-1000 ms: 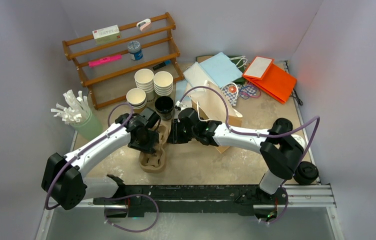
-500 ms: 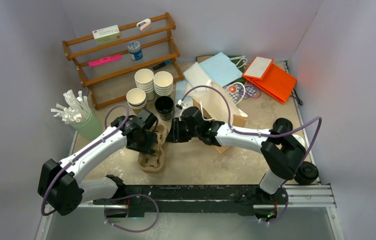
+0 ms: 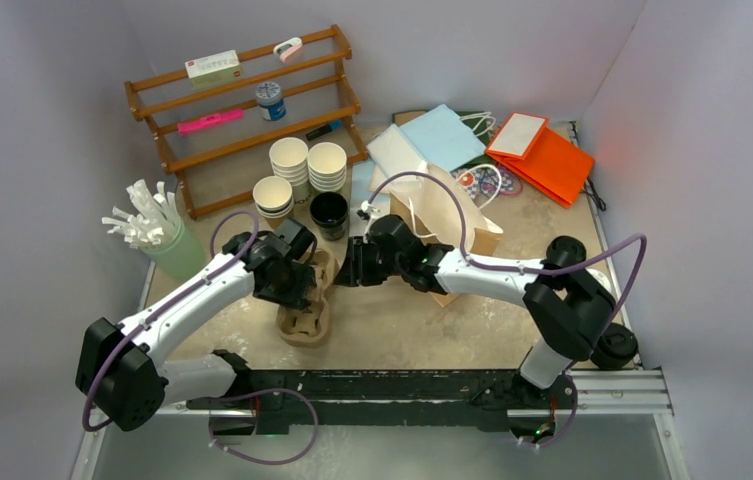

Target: Pack the takeout coffee

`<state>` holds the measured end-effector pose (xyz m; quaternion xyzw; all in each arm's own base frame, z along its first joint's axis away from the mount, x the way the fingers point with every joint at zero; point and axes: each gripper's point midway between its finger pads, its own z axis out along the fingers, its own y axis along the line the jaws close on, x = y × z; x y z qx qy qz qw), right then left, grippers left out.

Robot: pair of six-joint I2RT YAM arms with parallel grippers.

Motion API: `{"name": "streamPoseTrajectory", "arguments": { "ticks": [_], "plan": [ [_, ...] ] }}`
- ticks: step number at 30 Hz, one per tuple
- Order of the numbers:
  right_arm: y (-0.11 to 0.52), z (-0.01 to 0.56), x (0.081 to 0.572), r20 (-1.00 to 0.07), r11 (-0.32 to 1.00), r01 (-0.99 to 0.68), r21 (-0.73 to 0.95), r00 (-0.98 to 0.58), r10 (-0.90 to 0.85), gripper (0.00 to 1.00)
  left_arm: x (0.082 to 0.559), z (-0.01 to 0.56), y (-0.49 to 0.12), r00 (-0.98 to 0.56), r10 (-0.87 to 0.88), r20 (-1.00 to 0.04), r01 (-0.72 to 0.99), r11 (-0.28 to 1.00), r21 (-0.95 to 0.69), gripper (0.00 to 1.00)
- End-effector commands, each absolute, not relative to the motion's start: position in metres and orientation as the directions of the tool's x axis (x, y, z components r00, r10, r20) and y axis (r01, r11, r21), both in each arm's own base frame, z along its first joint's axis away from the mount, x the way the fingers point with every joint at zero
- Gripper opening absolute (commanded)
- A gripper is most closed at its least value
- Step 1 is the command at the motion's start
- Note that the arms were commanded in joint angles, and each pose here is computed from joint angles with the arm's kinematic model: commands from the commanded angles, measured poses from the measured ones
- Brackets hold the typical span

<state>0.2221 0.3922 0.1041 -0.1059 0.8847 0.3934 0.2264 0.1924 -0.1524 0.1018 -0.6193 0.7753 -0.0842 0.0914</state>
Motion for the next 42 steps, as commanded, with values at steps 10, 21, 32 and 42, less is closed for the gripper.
{"name": "streamPoseTrajectory", "arguments": {
  "ticks": [10,21,32,42],
  "plan": [
    [0.395,0.114,0.23,-0.486,0.627,-0.363,0.689,-0.874,0.028,0.41,0.191,0.102,-0.153,-0.196,-0.98,-0.009,-0.949,0.192,-0.25,0.34],
    [0.399,0.106,0.233,-0.472,0.633,-0.35,0.69,-0.881,0.026,0.36,0.189,0.102,-0.153,-0.197,-0.98,-0.003,-0.949,0.191,-0.251,0.34],
    [0.405,0.111,0.232,-0.469,0.595,-0.355,0.721,-0.882,0.042,0.34,0.188,0.101,-0.149,-0.199,-0.98,-0.007,-0.948,0.194,-0.252,0.33],
    [0.386,0.118,0.241,-0.512,0.653,-0.322,0.686,-0.851,0.118,0.32,0.189,0.101,-0.146,-0.203,-0.979,-0.01,-0.947,0.199,-0.251,0.33]
  ]
}}
